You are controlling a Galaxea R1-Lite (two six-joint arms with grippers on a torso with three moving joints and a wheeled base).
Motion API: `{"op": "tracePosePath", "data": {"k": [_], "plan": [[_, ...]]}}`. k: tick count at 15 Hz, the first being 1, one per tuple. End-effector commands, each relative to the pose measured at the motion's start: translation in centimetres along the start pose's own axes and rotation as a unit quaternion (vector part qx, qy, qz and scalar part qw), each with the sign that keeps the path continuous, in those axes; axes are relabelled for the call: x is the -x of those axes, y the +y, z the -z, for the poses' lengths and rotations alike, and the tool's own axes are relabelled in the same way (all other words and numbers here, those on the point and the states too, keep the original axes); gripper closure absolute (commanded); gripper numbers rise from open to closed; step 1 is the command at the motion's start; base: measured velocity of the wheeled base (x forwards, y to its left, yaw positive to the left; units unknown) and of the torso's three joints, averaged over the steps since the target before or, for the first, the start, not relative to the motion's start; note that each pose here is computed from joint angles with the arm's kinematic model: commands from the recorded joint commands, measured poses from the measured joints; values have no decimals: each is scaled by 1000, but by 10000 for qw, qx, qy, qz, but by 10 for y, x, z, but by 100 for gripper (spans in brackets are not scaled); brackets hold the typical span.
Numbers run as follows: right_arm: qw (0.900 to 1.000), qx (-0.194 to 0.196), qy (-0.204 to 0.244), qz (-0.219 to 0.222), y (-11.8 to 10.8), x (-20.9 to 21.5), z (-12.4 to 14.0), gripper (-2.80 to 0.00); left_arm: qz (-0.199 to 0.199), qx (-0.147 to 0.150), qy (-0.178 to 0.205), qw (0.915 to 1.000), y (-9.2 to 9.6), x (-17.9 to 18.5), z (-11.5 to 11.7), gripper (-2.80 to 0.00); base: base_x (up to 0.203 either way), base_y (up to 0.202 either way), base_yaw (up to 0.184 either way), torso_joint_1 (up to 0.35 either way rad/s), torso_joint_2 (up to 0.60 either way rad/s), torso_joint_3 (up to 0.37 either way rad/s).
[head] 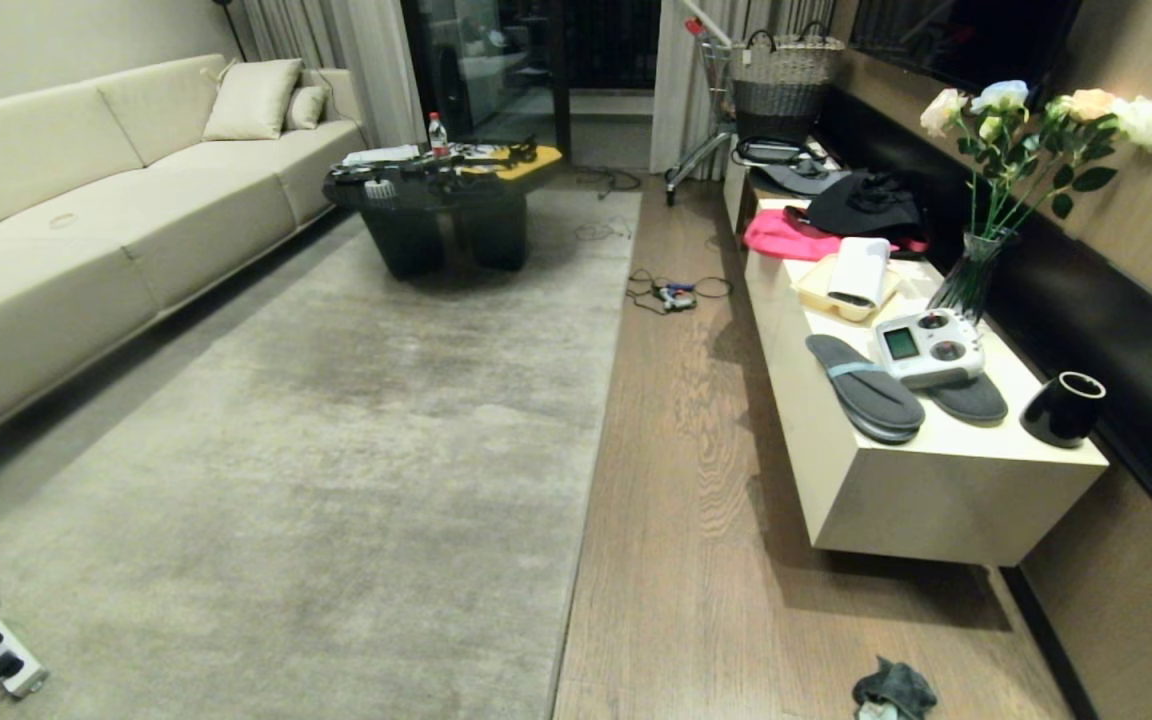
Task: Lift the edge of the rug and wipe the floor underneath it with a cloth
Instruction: Pick up the rag
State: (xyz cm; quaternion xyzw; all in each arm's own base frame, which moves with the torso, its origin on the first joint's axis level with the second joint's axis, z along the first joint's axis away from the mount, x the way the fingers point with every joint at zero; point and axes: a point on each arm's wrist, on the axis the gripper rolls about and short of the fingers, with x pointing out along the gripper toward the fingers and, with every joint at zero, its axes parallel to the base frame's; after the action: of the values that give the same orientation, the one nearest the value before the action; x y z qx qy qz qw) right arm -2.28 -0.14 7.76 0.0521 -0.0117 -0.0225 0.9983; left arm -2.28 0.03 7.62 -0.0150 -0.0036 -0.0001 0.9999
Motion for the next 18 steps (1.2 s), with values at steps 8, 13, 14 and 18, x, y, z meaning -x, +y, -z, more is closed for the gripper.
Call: {"op": "tracePosePath", "data": {"k": [8, 13, 14, 18], "plan": [[10000, -4, -2, -1, 0, 0, 0, 0, -1, 4, 5, 10000, 0, 0, 0, 0, 0, 0, 0, 4, 2, -146], [10000, -4, -2, -1, 0, 0, 0, 0, -1, 4, 5, 10000, 0, 0, 0, 0, 0, 0, 0, 2, -1, -198], [10000, -3, 6, 0, 0, 0, 0, 0, -1, 4, 5, 10000, 0, 0, 0, 0, 0, 0, 0, 1, -2, -196], [10000, -3, -1, -1, 0, 0, 0, 0, -1, 4, 5, 10000, 0, 0, 0, 0, 0, 0, 0, 2, 2, -198]]}}
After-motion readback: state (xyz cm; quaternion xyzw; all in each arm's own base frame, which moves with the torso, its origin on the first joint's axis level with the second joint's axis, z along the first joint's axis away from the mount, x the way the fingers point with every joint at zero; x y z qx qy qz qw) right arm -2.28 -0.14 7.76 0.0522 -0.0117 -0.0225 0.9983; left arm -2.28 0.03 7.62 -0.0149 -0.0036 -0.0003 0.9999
